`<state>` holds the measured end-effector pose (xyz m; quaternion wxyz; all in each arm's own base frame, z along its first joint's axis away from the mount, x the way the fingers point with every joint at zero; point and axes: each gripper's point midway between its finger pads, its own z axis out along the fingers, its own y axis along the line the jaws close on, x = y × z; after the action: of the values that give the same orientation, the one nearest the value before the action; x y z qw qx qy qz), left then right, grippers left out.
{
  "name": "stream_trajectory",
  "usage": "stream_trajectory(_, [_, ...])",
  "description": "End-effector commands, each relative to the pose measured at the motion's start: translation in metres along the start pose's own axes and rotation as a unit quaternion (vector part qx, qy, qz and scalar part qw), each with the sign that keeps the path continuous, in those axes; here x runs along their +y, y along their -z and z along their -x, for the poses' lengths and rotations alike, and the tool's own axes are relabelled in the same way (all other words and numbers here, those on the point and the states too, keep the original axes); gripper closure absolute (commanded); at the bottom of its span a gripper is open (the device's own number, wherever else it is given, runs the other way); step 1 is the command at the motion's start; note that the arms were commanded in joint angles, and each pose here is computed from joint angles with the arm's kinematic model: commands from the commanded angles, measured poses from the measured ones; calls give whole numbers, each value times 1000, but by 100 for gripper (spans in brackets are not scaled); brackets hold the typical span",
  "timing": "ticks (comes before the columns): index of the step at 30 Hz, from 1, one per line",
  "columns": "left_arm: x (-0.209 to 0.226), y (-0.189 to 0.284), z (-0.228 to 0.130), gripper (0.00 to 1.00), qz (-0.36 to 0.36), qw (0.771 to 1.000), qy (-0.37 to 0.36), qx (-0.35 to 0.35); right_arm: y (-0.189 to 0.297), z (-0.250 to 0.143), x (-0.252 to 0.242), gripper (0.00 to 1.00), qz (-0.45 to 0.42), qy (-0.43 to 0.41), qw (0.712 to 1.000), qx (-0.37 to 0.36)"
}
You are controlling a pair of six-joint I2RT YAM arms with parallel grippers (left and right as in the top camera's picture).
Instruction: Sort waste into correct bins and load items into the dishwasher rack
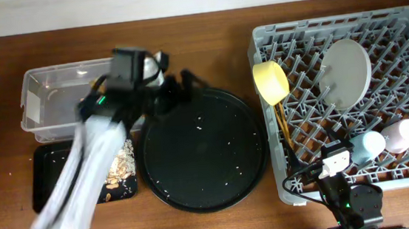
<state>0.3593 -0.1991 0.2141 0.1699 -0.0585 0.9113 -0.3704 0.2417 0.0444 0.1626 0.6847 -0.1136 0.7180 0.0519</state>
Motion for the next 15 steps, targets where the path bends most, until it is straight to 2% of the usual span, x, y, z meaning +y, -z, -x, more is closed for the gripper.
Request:
stream_trajectory(1, [40,109,-20,1,230,959,-118,-114,0,-3,0,2,0,3,1000,2])
stream_trajectory(3, [52,166,-58,1,280,944,-117,-132,0,-3,0,2,0,3,1000,2])
stream_trajectory(5, [55,203,-95,1,279,942,-118,-144,0,-3,0,2,0,3,1000,2])
stream_trajectory(8, [60,238,-136,1,265,942,-124,-165,0,-3,0,2,0,3,1000,2])
stream_trajectory(9, [68,242,-151,1,274,942,-120,-151,0,-3,0,2,0,3,1000,2])
stream_trajectory(10, [77,250,-154,1,295,935,-119,-157,0,-3,0,2,0,3,1000,2])
stream_trajectory(11, [79,259,-139,1,319,919,-125,-194,0,-3,0,2,0,3,1000,2])
stream_trajectory(14, [54,254,-96,0,313,880,-264,-240,0,-3,0,2,0,3,1000,2])
stream_trajectory(15, [43,244,-81,0,290,866,-312,-262,0,-3,0,2,0,3,1000,2])
